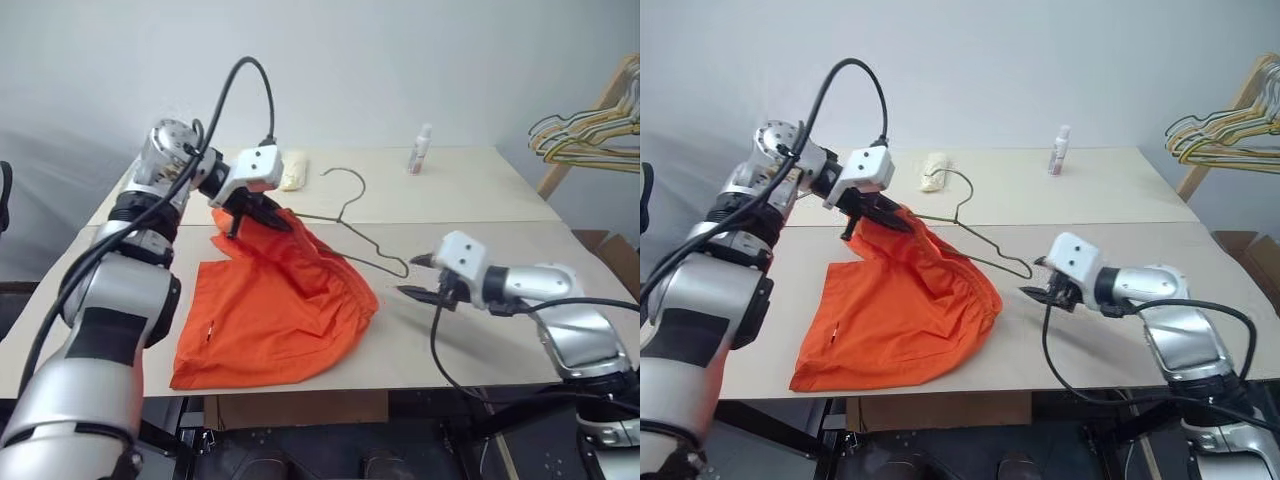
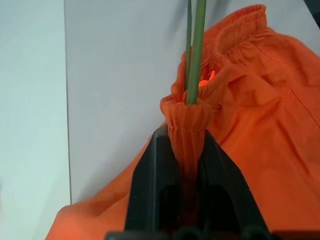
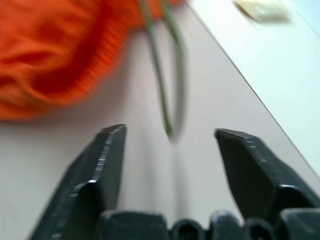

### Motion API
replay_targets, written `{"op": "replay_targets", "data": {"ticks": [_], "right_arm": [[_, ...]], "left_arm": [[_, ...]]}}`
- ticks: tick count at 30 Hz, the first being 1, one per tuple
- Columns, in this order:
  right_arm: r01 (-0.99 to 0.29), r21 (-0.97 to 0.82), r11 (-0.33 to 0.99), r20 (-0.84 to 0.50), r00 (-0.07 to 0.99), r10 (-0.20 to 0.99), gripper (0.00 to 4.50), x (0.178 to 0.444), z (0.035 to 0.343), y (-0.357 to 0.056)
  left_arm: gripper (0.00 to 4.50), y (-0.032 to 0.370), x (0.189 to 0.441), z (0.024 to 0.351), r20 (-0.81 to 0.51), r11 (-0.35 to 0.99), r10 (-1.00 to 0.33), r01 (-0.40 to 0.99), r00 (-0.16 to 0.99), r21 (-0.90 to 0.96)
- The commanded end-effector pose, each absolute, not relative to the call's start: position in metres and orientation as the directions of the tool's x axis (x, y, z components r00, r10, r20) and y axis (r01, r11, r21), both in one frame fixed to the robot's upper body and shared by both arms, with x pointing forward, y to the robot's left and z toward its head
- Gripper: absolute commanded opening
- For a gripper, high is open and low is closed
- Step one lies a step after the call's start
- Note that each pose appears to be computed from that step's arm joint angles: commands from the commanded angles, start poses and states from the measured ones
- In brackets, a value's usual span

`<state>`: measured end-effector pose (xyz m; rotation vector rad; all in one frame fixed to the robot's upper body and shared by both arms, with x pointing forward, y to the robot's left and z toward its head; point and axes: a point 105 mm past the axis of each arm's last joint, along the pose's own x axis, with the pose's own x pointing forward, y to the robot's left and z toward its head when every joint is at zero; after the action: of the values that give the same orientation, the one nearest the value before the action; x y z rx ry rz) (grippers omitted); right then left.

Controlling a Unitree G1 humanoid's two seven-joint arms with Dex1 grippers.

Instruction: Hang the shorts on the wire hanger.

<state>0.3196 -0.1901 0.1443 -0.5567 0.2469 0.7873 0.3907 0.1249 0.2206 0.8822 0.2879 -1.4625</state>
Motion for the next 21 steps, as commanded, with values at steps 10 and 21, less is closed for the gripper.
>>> {"op": "replay_targets", "data": {"ticks": [10, 21], "right_arm": [[-0.655, 0.134, 0.743, -0.317, 0.682, 0.659, 3.78, 0.261, 0.112, -0.161], [-0.624, 0.362, 0.692, -0.213, 0.668, 0.713, 3.78, 0.258, 0.091, -0.082]], "left_arm": [[0.09, 0.141, 0.391, 0.235, -0.626, -0.093, -0.755, 0.914, 0.194, 0.396], [0.09, 0.143, 0.39, 0.234, -0.617, -0.085, -0.762, 0.914, 0.197, 0.397]]}}
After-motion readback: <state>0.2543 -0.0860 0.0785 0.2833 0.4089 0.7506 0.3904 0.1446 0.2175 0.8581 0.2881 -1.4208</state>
